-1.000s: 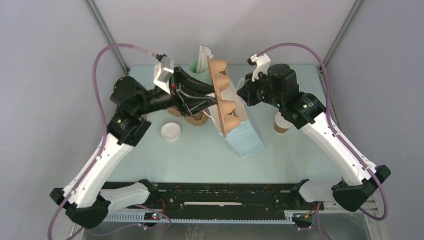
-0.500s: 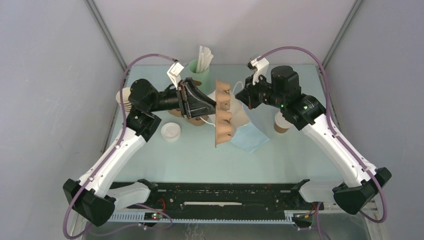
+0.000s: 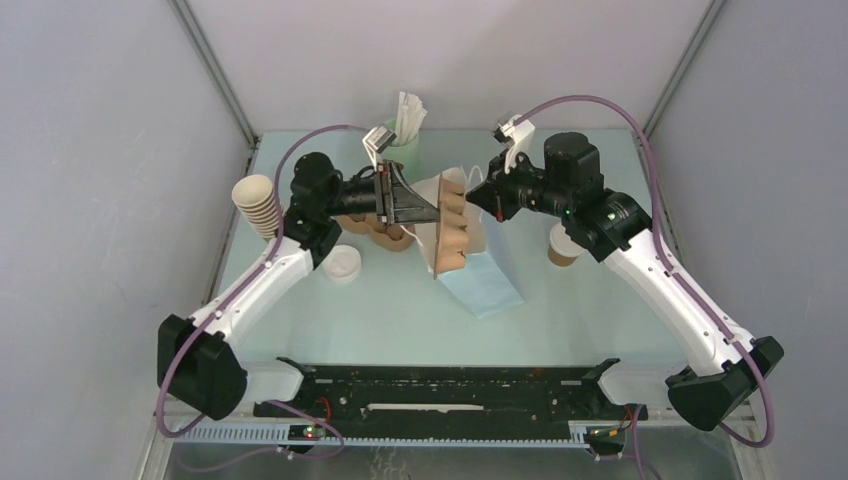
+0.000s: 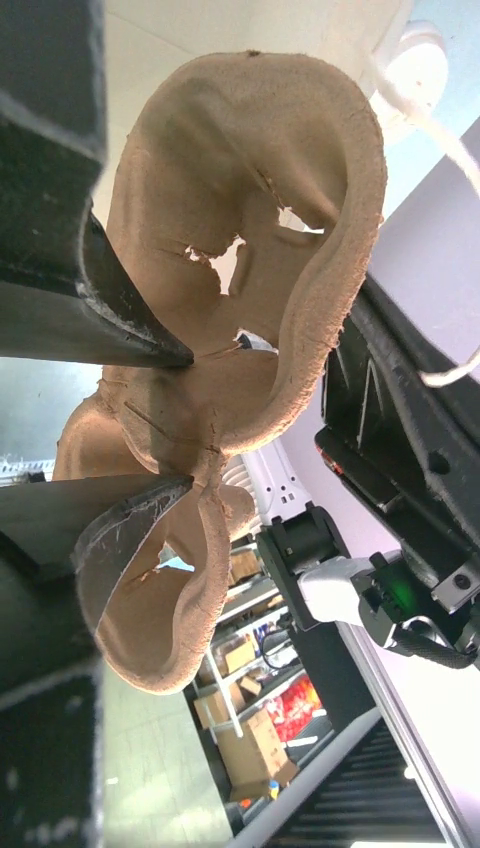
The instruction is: Pack the takeout coffee
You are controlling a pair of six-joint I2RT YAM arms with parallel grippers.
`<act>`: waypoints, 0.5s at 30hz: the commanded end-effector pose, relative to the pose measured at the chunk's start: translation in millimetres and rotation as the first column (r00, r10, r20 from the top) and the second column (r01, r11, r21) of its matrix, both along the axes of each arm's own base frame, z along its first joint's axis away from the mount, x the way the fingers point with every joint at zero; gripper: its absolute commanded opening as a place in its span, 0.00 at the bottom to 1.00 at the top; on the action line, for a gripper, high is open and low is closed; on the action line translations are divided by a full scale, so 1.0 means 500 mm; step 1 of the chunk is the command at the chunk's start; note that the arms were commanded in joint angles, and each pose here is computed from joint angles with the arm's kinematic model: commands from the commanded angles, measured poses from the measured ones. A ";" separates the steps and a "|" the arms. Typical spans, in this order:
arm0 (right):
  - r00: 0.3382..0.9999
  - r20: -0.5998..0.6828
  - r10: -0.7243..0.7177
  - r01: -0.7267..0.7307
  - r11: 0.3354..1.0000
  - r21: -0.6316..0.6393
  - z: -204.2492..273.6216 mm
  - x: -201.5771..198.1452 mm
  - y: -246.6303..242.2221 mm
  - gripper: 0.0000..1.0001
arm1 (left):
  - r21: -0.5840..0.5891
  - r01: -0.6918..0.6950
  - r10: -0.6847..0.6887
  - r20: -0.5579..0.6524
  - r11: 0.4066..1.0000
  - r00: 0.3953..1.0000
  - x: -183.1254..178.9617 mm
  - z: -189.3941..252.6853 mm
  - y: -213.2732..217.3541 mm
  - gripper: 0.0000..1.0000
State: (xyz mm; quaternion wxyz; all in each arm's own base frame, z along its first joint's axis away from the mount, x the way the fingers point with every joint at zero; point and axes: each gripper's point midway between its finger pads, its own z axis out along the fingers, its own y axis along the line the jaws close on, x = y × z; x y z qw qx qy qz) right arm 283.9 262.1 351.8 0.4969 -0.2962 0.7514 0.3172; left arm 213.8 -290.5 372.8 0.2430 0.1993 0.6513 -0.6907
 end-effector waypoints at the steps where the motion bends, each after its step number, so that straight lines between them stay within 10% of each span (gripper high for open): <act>1: 0.995 0.074 0.072 -0.074 0.997 0.022 0.028 -0.019 0.003 0.00 | -0.040 0.056 -0.053 0.080 0.998 0.995 -0.021 0.039 0.012 0.00; 15: 0.942 0.155 0.299 -0.303 0.953 0.008 0.032 -0.058 0.035 0.00 | 0.206 -0.055 0.044 0.055 0.977 0.998 -0.002 -0.097 0.014 0.00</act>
